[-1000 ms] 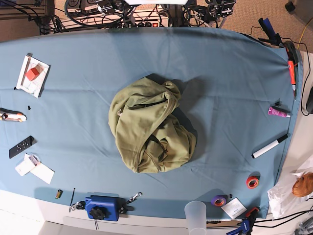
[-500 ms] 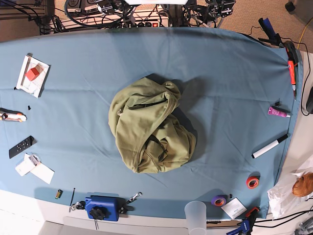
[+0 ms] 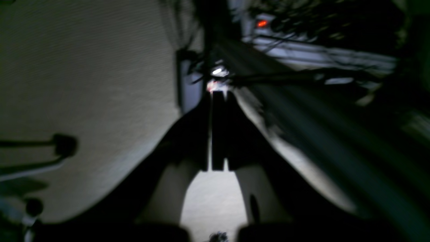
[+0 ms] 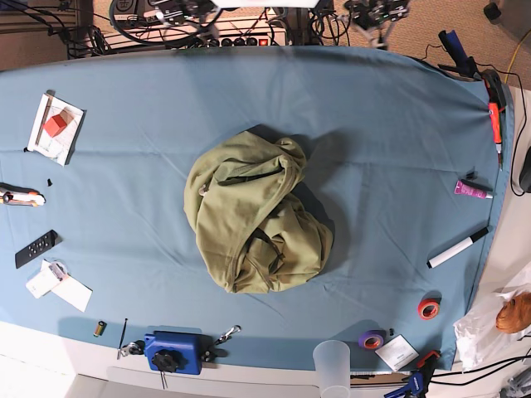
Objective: Layout the t-shirt on the table in an organized manner, then fold the t-shirt properly
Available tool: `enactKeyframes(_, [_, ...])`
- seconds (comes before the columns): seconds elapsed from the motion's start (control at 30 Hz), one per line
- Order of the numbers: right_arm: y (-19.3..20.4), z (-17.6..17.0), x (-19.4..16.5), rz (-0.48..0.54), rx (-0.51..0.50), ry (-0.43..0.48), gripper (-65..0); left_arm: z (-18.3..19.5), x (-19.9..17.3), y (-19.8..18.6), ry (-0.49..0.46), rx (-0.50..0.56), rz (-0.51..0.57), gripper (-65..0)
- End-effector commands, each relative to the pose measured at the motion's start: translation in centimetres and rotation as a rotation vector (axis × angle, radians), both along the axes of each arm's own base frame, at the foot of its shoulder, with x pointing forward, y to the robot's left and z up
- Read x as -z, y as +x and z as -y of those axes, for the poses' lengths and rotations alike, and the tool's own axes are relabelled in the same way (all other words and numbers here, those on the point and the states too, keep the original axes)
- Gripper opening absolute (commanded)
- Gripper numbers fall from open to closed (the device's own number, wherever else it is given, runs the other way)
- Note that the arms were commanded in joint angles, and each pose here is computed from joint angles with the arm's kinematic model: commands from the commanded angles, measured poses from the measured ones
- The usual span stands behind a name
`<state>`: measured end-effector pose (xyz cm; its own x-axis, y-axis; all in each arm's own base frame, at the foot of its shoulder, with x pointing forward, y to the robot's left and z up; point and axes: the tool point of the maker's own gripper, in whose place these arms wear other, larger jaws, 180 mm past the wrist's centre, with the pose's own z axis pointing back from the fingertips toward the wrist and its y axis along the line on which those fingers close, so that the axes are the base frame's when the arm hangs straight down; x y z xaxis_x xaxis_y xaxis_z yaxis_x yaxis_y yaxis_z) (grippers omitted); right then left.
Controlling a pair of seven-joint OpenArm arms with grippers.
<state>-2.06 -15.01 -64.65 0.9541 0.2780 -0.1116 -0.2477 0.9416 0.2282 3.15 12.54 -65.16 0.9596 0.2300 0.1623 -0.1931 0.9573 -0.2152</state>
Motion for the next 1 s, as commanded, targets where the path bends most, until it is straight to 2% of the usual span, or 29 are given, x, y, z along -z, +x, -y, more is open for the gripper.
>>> enactKeyframes(0.0, [-0.2,0.8,-0.1,-0.005,-0.002,-0.011,-65.0,-0.8,-0.1,-0.2,0.009,0.000,0.007,-65.0])
enactKeyframes(0.2, [-1.4,4.4,-0.7,0.000,-0.020,-0.061,-65.0,-5.1,-1.0,-2.8,0.102,0.022,0.013,-65.0])
enactKeyframes(0.4, [-1.8,6.0,-2.3,0.039,0.040,-0.053,-65.0,-6.2,-3.3,-2.9,0.123,0.068,0.103,-65.0])
enactKeyframes(0.63, [-3.9,6.0,-4.5,0.035,0.007,-0.030,-65.0,-5.4,-6.8,-2.7,0.056,0.121,0.213,-65.0])
enactKeyframes(0.77, [-5.1,5.6,-5.8,0.047,-0.027,-0.010,-65.0,-5.8,-8.6,-3.7,0.040,0.081,0.202,-65.0])
enactKeyframes(0.97, [-6.2,5.1,-8.3,0.051,-0.031,-0.002,-65.0,-6.4,-11.1,-4.8,0.052,0.118,0.218,-65.0])
